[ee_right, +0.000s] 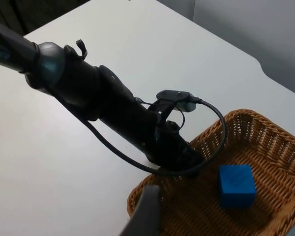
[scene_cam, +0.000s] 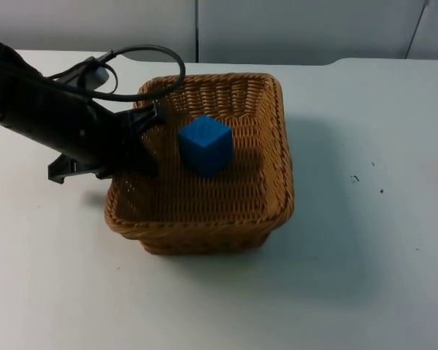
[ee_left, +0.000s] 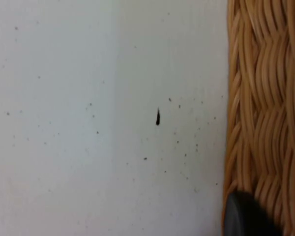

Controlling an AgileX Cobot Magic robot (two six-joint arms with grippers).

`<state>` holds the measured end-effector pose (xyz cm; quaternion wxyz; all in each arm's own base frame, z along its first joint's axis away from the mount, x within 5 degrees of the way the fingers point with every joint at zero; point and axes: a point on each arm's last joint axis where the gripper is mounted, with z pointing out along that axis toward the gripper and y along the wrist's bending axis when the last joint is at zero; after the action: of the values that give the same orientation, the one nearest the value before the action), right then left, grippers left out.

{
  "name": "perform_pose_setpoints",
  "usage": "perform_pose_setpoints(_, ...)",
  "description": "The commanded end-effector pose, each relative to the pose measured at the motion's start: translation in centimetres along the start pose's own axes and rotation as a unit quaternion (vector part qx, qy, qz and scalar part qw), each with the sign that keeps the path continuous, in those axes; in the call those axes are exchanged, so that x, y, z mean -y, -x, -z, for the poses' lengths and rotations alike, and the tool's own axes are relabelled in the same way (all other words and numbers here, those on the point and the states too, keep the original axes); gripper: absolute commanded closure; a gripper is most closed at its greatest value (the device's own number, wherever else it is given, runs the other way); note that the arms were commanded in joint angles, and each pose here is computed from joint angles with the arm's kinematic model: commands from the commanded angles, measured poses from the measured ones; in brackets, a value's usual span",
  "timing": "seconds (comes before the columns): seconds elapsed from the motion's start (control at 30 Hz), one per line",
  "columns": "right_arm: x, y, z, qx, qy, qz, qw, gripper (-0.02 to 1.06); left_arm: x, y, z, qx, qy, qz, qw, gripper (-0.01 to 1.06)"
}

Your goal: Pick up the basket with the left hand and place the blue cube into the basket with the right hand.

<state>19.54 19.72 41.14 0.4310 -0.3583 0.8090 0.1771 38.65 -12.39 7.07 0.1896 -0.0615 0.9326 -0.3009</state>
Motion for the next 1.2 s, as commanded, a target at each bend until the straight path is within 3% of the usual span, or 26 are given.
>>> perform_pose_setpoints(0.0,-0.1,0.0,0.3,0.001,0.002,0.000,1.0000,0.23,-0.3,0.1,-0.4,0.010,0.019,-0.011,1.000,1.05)
perform_pose_setpoints(0.23,-0.1,0.0,0.3,0.001,0.001,0.002,1.0000,0.23,-0.2,0.0,-0.3,0.008,0.014,-0.022,1.000,1.01)
perform_pose_setpoints(0.33,-0.1,0.0,0.3,0.001,0.001,0.002,1.0000,0.23,0.1,0.3,0.0,0.015,0.013,-0.024,1.000,0.85)
perform_pose_setpoints(0.37,-0.1,0.0,0.3,0.001,0.001,0.002,1.0000,0.23,0.1,0.3,0.0,0.015,0.013,-0.024,1.000,0.85)
perform_pose_setpoints(0.47,-0.1,0.0,0.3,0.001,0.001,0.002,1.0000,0.23,0.4,0.6,0.5,0.027,0.011,-0.018,0.999,0.59)
perform_pose_setpoints(0.5,-0.1,0.0,0.3,0.001,0.001,0.002,1.0000,0.23,0.4,0.6,0.5,0.027,0.011,-0.018,0.999,0.59)
perform_pose_setpoints(0.63,-0.1,0.0,0.3,0.001,0.001,0.002,1.0000,0.23,0.6,0.7,0.5,0.029,0.002,-0.006,1.000,0.41)
perform_pose_setpoints(0.87,-0.1,-0.1,0.3,0.000,-0.003,0.005,1.0000,0.23,1.6,0.9,1.1,0.033,-0.030,0.009,0.999,0.40)
perform_pose_setpoints(1.17,0.0,-0.1,0.3,0.000,-0.005,0.008,1.0000,0.23,4.8,2.8,5.6,0.085,-0.050,-0.047,0.994,0.40)
